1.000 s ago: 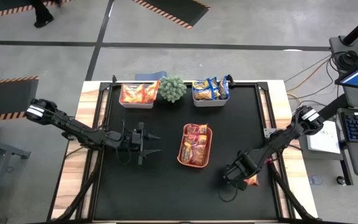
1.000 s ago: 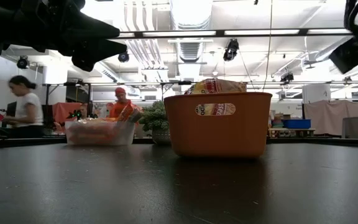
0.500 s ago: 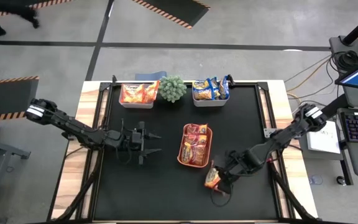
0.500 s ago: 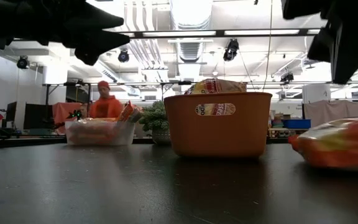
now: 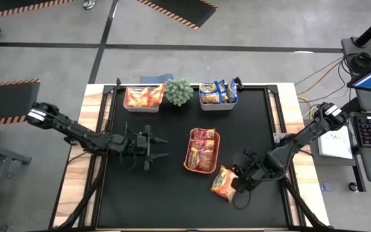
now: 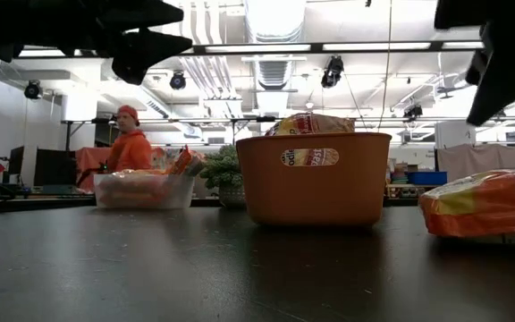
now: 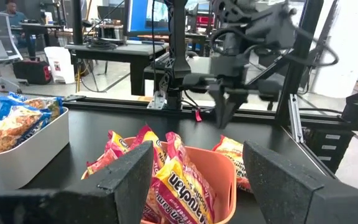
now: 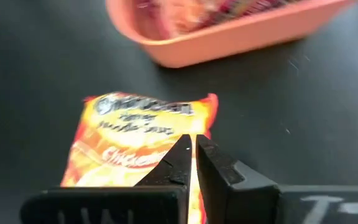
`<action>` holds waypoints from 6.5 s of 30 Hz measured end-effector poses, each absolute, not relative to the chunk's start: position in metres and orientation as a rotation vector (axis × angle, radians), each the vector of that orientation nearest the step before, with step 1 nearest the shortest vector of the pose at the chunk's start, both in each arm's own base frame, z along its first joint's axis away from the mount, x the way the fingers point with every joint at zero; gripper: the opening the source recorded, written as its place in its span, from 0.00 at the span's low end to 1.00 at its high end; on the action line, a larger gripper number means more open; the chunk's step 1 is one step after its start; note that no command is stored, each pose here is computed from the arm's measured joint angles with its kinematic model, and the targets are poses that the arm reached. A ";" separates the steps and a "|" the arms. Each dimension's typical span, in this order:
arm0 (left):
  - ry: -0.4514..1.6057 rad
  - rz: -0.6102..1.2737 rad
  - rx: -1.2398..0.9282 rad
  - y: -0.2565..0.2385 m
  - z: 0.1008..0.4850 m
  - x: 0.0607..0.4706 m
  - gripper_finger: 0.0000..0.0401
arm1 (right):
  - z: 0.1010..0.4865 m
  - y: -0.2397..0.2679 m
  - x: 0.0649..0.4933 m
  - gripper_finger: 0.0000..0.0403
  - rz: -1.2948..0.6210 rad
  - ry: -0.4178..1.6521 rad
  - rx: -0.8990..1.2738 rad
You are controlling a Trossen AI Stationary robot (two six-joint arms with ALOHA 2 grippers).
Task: Sort Maruchan noodles
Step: Put the orange noodle pack into the transparent bin
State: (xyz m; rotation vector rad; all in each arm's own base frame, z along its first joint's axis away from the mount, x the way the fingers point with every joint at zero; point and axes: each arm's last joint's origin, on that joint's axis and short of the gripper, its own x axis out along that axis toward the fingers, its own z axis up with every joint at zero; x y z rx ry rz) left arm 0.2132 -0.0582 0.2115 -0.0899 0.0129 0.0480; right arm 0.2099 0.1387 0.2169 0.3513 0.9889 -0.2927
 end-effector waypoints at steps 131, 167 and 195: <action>-0.072 0.095 -0.139 -0.058 0.224 0.216 0.58 | 0.176 0.148 0.200 0.15 0.003 0.969 0.615; 0.028 -0.019 -0.311 -0.152 0.207 0.211 0.58 | 0.203 0.212 0.325 0.15 0.151 1.056 -0.104; 0.171 0.067 -0.076 -0.233 0.130 0.338 0.58 | 0.185 0.246 0.238 0.15 0.159 0.487 -0.161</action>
